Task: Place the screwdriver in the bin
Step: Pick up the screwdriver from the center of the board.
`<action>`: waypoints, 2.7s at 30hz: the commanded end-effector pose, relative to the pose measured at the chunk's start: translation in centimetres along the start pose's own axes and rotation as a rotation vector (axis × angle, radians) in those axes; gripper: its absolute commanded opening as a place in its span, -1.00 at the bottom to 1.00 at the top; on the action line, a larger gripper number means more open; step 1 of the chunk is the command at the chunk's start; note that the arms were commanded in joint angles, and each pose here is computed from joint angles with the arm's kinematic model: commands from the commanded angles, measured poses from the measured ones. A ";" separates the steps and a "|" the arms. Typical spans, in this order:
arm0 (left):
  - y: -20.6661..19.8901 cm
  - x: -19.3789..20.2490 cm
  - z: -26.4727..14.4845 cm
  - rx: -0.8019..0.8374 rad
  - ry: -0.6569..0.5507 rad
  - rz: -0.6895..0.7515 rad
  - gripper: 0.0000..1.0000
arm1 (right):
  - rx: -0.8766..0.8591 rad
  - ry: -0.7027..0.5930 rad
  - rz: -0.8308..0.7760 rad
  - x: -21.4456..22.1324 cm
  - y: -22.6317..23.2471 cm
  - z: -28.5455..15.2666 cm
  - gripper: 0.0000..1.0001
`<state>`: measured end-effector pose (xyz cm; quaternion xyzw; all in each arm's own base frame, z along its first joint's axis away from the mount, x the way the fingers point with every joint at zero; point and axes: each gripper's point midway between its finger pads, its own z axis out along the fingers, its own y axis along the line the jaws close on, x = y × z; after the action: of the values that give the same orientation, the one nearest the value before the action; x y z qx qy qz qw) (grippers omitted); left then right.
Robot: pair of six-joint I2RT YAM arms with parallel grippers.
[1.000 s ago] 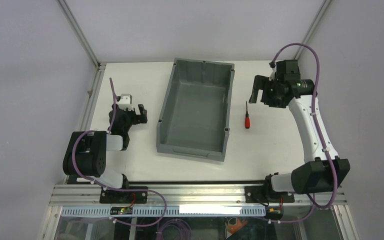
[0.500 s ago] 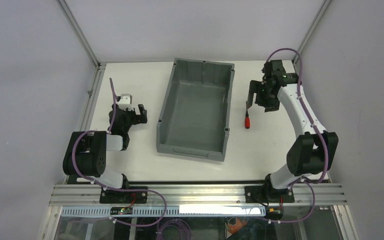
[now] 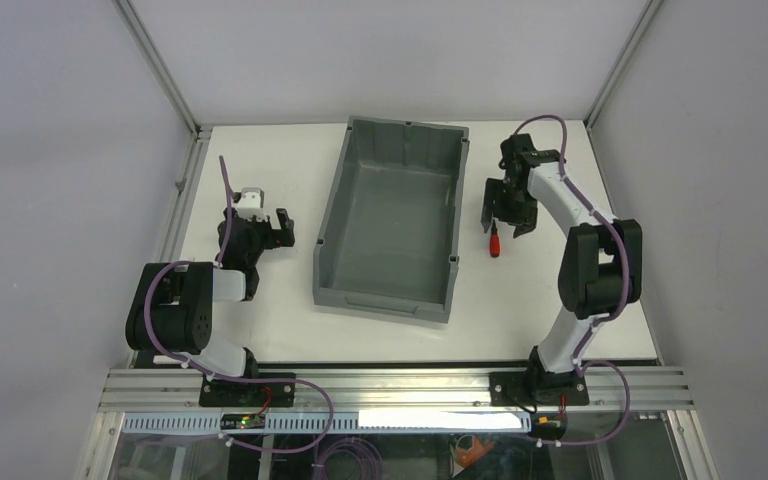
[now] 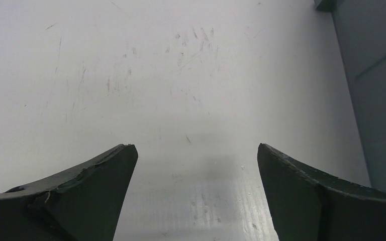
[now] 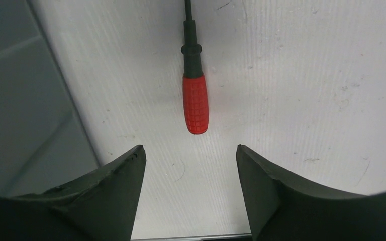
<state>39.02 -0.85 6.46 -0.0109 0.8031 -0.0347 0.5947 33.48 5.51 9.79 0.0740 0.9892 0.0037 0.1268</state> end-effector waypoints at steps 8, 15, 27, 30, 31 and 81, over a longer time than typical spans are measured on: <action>-0.7 -1.5 -0.3 0.030 -0.054 -0.005 0.98 | 0.047 0.031 0.015 0.0 0.1 4.8 0.21; -0.7 -1.5 -0.3 0.029 -0.053 -0.005 0.98 | 0.067 0.066 0.012 0.6 -0.1 6.8 0.01; -0.7 -1.5 -0.3 0.029 -0.053 -0.005 0.98 | 0.099 0.086 0.000 0.8 -0.5 8.0 -0.46; -0.7 -1.5 -0.2 0.029 -0.052 -0.005 0.98 | 0.101 0.084 -0.002 0.8 -0.6 7.8 -0.61; -0.7 -1.5 -0.3 0.029 -0.053 -0.005 0.98 | 0.098 0.080 -0.003 0.7 -0.5 7.6 -0.69; -0.7 -1.5 -0.2 0.029 -0.053 -0.005 0.98 | -0.343 -0.274 0.082 -0.7 6.2 -17.8 -1.00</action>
<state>39.02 -0.85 6.46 -0.0109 0.8031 -0.0347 0.5947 31.23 9.35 23.01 0.0939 0.9610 0.1098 0.2356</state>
